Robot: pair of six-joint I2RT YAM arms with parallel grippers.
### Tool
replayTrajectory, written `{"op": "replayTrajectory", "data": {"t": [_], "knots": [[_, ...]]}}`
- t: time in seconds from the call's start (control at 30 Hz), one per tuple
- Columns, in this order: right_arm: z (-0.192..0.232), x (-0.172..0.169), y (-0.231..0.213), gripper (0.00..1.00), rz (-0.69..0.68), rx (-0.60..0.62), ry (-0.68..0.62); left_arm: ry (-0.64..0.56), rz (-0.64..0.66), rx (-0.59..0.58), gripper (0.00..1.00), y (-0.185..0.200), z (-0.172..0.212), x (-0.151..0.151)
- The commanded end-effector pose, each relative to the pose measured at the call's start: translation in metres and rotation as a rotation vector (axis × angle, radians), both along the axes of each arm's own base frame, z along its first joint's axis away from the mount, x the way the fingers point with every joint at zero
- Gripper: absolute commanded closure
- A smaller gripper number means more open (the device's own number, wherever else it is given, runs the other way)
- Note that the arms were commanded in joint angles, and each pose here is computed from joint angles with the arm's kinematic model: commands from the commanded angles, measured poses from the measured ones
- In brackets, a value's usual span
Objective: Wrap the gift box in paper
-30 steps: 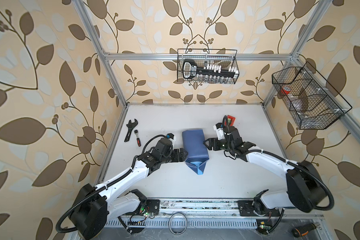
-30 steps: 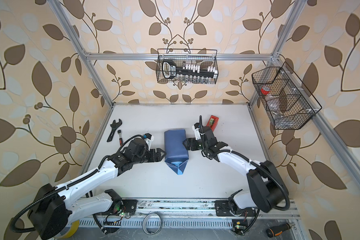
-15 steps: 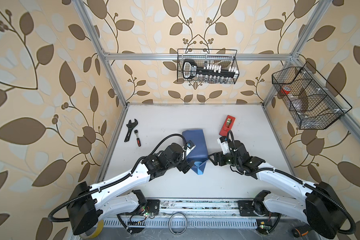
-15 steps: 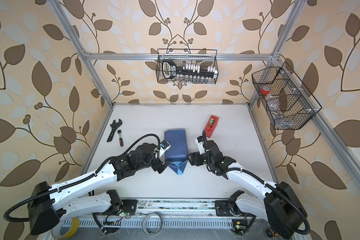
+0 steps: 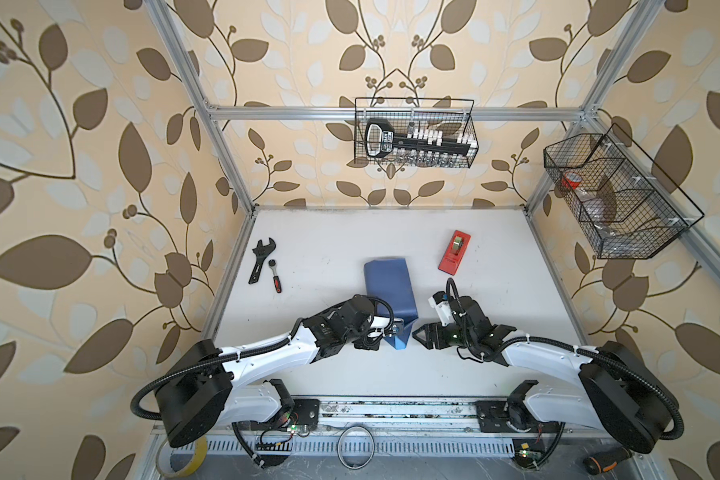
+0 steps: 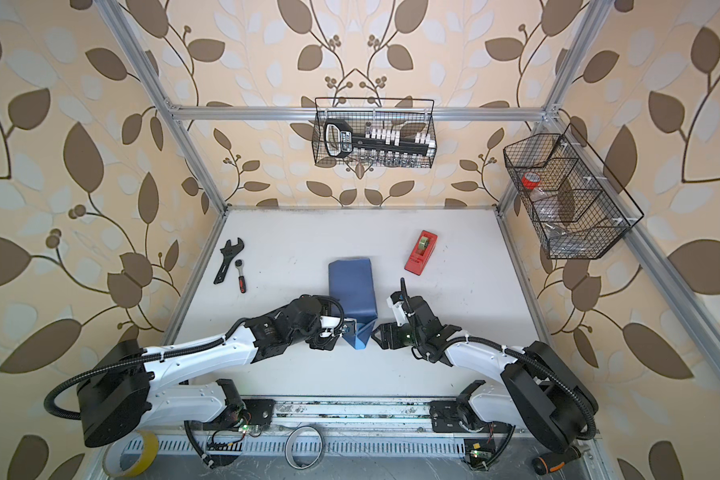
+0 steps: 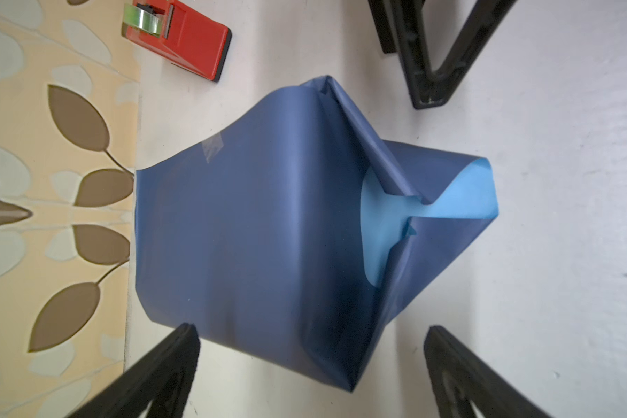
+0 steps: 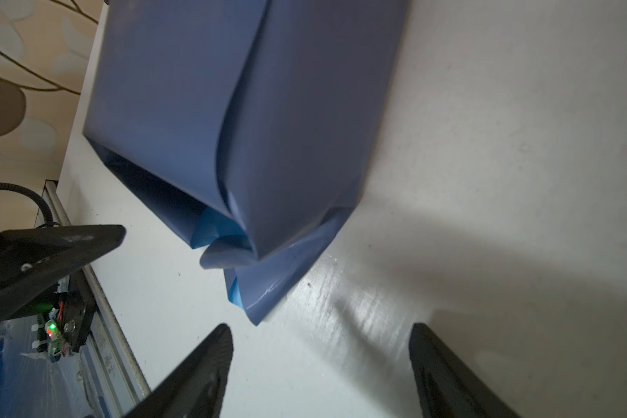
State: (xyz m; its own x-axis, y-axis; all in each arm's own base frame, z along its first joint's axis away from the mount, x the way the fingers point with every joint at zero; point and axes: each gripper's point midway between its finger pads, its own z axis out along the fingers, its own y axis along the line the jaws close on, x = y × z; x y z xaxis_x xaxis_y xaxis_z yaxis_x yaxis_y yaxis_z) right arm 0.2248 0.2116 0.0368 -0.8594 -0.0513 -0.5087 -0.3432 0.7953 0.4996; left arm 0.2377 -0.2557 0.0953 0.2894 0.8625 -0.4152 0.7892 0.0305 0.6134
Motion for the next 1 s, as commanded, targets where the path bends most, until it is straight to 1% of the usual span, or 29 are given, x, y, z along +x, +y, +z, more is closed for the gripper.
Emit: {"op": "replayTrajectory", "data": {"t": [0.0, 0.13, 0.27, 0.47, 0.63, 0.73, 0.77, 0.83, 0.97], "knots": [[-0.001, 0.000, 0.003, 0.22, 0.008, 0.021, 0.003, -0.128, -0.133, 0.025, 0.01, -0.016, 0.013, 0.011], [-0.005, -0.001, 0.002, 0.22, 0.007, 0.014, 0.017, -0.087, -0.140, 0.034, 0.01, -0.014, 0.002, 0.015], [-0.006, -0.002, 0.003, 0.22, 0.005, 0.017, 0.027, -0.095, -0.131, 0.026, 0.01, -0.019, -0.003, 0.024], [-0.006, -0.008, 0.006, 0.27, 0.023, 0.014, 0.036, -0.086, -0.098, 0.007, 0.02, -0.021, -0.009, 0.034], [-0.007, -0.010, 0.012, 0.36, 0.036, 0.024, 0.038, -0.060, -0.081, -0.016, 0.07, -0.020, -0.012, 0.034], [-0.007, -0.010, 0.016, 0.41, 0.038, 0.036, 0.036, -0.060, -0.062, -0.018, 0.11, -0.018, -0.011, 0.037], [-0.007, -0.011, 0.018, 0.43, 0.040, 0.039, 0.039, -0.035, -0.058, -0.002, 0.13, -0.017, -0.021, 0.037], [-0.007, -0.012, 0.022, 0.45, 0.047, 0.047, 0.041, -0.017, -0.053, -0.005, 0.18, -0.018, -0.023, 0.035], [-0.009, -0.014, 0.026, 0.49, 0.047, 0.063, 0.044, -0.008, -0.039, -0.002, 0.22, -0.016, -0.026, 0.035]]}}
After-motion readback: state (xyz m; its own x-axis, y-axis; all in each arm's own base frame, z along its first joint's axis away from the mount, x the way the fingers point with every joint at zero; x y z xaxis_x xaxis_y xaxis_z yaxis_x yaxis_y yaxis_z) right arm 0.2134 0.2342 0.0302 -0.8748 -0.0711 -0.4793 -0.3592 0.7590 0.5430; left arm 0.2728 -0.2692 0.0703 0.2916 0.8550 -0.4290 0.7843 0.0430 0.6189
